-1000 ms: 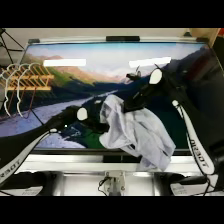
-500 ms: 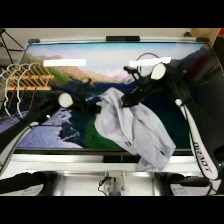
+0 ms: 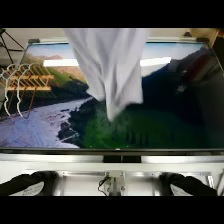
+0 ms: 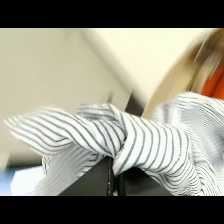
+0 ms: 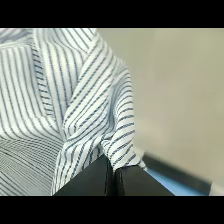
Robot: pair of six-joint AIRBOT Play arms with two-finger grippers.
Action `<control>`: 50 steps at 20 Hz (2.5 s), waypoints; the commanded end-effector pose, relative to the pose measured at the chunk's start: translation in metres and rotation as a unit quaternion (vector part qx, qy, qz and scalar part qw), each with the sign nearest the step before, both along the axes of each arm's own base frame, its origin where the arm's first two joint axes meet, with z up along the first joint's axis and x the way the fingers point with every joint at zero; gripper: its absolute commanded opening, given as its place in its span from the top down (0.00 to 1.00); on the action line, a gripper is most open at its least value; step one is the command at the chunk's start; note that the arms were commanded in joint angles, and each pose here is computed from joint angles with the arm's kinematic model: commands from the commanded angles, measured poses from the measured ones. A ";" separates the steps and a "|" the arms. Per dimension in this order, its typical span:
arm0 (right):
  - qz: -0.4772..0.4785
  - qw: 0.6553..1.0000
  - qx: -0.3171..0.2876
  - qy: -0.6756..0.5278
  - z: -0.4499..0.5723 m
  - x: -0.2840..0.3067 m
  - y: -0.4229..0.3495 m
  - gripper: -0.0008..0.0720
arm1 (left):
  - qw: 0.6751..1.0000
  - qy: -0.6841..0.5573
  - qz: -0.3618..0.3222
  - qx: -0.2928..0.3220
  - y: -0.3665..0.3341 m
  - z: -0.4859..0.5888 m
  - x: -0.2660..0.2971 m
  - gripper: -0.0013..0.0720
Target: Fold the shirts.
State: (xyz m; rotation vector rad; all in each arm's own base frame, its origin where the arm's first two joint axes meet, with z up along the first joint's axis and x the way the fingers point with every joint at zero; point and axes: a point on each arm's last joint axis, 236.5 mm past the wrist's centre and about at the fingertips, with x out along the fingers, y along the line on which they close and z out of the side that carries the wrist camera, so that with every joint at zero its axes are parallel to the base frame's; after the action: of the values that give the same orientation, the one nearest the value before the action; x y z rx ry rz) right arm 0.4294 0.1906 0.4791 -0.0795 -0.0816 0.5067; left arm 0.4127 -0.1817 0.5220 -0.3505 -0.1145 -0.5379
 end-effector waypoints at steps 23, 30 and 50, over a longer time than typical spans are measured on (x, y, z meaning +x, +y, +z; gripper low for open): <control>0.028 0.910 -0.091 0.404 -0.283 -0.078 0.045 0.08 | 0.776 0.546 -0.021 0.315 0.060 -0.462 -0.087 0.91; -0.157 0.827 0.063 0.536 -0.371 0.059 -0.123 0.08 | 0.797 0.520 -0.023 0.306 0.054 -0.430 -0.105 0.91; -0.070 0.652 0.131 0.744 -0.571 0.042 0.015 0.88 | 0.890 0.422 -0.055 0.164 0.000 -0.371 -0.063 0.91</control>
State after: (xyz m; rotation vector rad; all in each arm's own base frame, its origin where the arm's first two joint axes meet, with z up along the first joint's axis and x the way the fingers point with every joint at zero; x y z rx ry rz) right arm 0.4660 0.1880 -0.0933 0.5970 1.5094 0.2501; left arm 0.3330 -0.1658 0.1259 -0.1372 0.9517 -0.4317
